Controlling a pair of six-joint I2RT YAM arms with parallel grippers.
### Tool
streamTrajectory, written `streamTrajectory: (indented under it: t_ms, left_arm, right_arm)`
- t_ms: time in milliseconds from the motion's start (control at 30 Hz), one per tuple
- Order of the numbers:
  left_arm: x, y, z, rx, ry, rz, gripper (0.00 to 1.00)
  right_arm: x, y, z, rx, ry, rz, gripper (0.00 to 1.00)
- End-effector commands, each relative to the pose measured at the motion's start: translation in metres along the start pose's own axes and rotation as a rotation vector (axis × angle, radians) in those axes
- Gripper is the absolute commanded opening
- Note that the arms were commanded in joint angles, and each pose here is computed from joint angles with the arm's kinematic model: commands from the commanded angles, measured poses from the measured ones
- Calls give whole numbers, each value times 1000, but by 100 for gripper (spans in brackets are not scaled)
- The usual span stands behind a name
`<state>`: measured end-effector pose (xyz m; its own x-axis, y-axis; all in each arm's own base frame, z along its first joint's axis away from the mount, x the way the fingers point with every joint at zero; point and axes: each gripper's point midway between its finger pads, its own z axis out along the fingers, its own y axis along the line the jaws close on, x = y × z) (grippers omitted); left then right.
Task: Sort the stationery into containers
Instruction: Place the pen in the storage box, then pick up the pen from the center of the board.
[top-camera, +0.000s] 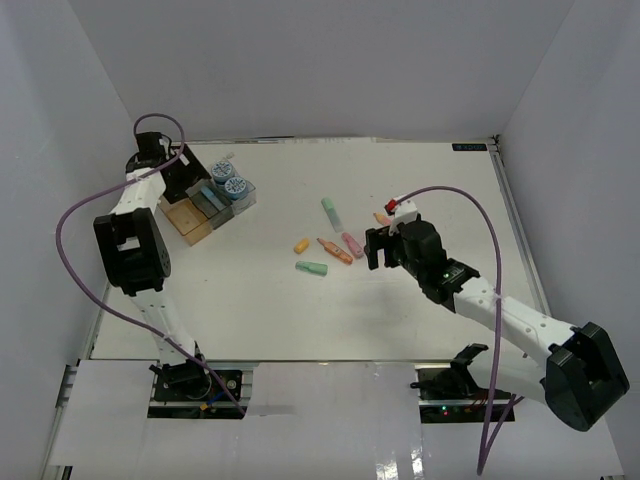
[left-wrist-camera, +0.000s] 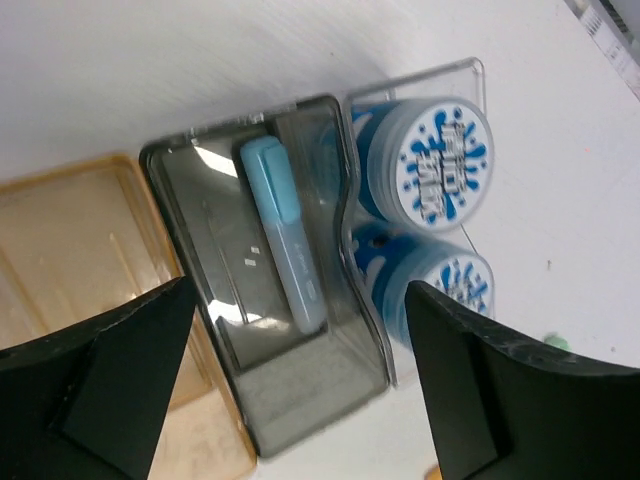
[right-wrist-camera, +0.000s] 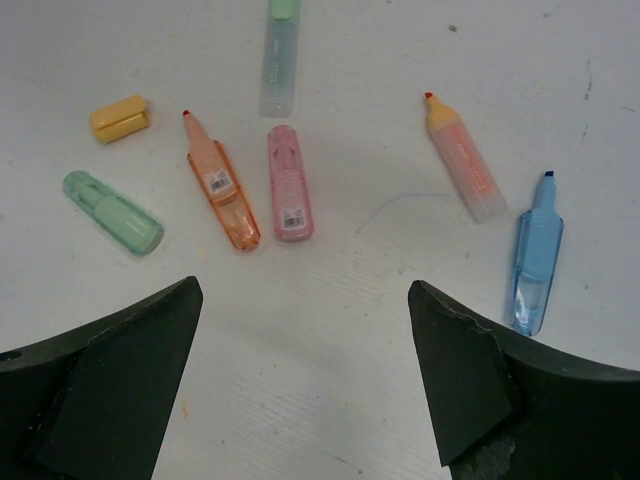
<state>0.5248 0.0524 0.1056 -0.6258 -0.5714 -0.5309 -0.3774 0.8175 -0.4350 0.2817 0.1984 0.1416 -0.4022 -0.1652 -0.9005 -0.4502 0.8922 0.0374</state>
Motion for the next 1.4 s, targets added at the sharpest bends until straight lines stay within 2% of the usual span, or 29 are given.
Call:
streamTrajectory:
  t_ms: [0,67,200,233,367,400,433,467,533,633,767,867,967,1067,1100,1133,1200,1367]
  left_arm:
    - [-25,-29,-64,73,-98,39,98]
    - [-28,-40,-93,108,-135,62,98]
    - [-1,-40,-129,128,-148,97,98]
    - [5,-41,-136,135,-156,105,98]
    - [45,-51,-166,206,-206,159,98]
    - [51,-54,-169,223,-227,176,98]
    - [69,-49,-174,229,-223,187,98]
    - [80,-55,-175,245,-222,211,98]
    - [98,-60,-182,257,-228,249,98]
    - [121,-76,-191,313,-210,292,98]
    - [136,-81,-195,350,-181,289,98]
    - [145,-83,-194,372,-146,272,98]
    - [152,-87,-192,386,-119,263,98]
    - [157,-91,-190,397,-92,248,98]
    - [158,-94,-189,402,-83,243,98]
    - [161,-98,-189,410,-73,244,98]
    - [162,-105,-189,419,-67,233,98]
    - [162,-133,-192,461,-66,205,98]
  right_arm:
    - [-26,-4,13,-18,-11,35,90]
    - [-29,-5,23,-14,10,18,92]
    - [-38,1,63,-21,65,-36,100]
    - [-38,2,71,-25,78,-60,94]
    - [-38,11,115,-56,133,-102,84]
    - [-22,13,132,-58,183,-114,83]
    - [-37,15,143,-56,162,-111,80]
    - [-21,16,158,-58,209,-115,78]
    - [-33,17,173,-60,190,-142,75]
    - [-26,22,193,-73,207,-146,71]
    - [-7,23,213,-73,246,-142,65]
    - [8,24,215,-81,292,-142,57]
    - [13,24,218,-83,298,-147,41]
    - [18,24,221,-89,306,-153,34]
    - [18,25,221,-91,305,-154,27]
    - [16,26,221,-93,300,-154,24]
    - [4,27,216,-94,275,-158,20]
    - [-49,56,180,-146,100,-180,21]
